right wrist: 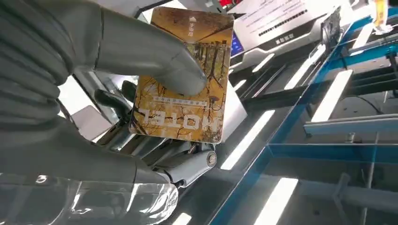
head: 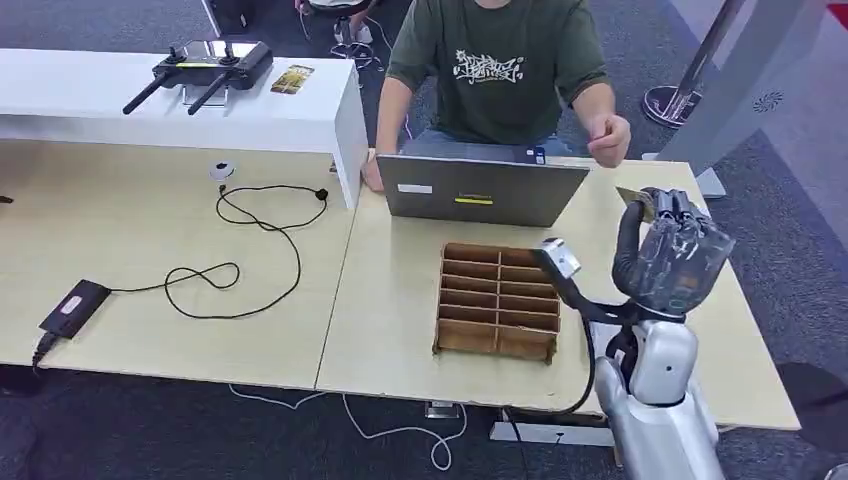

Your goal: Pass the card to the sensor for recognition and then transmit it.

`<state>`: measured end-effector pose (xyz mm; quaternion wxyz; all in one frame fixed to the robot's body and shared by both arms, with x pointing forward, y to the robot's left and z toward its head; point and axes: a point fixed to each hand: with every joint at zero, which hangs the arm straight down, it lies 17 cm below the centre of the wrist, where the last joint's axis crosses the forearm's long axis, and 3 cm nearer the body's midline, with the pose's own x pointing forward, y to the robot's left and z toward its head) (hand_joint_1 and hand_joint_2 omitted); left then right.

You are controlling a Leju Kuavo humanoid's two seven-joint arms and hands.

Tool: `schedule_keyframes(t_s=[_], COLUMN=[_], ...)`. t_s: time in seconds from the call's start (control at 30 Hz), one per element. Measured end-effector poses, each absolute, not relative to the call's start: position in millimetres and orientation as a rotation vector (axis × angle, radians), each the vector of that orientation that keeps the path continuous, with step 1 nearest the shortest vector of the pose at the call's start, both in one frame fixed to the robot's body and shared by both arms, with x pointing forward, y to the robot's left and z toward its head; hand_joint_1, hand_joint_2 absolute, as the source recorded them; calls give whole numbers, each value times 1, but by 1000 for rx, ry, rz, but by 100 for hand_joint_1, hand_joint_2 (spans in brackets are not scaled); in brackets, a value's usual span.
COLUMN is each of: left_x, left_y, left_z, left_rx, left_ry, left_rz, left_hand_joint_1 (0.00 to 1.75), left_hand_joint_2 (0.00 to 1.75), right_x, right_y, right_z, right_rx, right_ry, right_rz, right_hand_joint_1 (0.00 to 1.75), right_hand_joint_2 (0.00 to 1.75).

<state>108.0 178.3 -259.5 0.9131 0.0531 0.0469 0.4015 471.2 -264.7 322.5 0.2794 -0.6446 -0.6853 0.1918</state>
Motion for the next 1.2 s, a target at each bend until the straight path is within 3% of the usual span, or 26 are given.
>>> schedule_keyframes(t_s=[1.2], left_x=[118], left_y=[176], left_z=[-257], left_rx=[103], left_ry=[90], left_rz=[758], left_hand_joint_1=[0], left_hand_joint_2=[0], right_x=[525], right_y=[-185], right_z=[343], right_rx=[-1643], right_ry=[-1971], right_rz=[695], right_hand_joint_1=[175], right_hand_joint_2=[175])
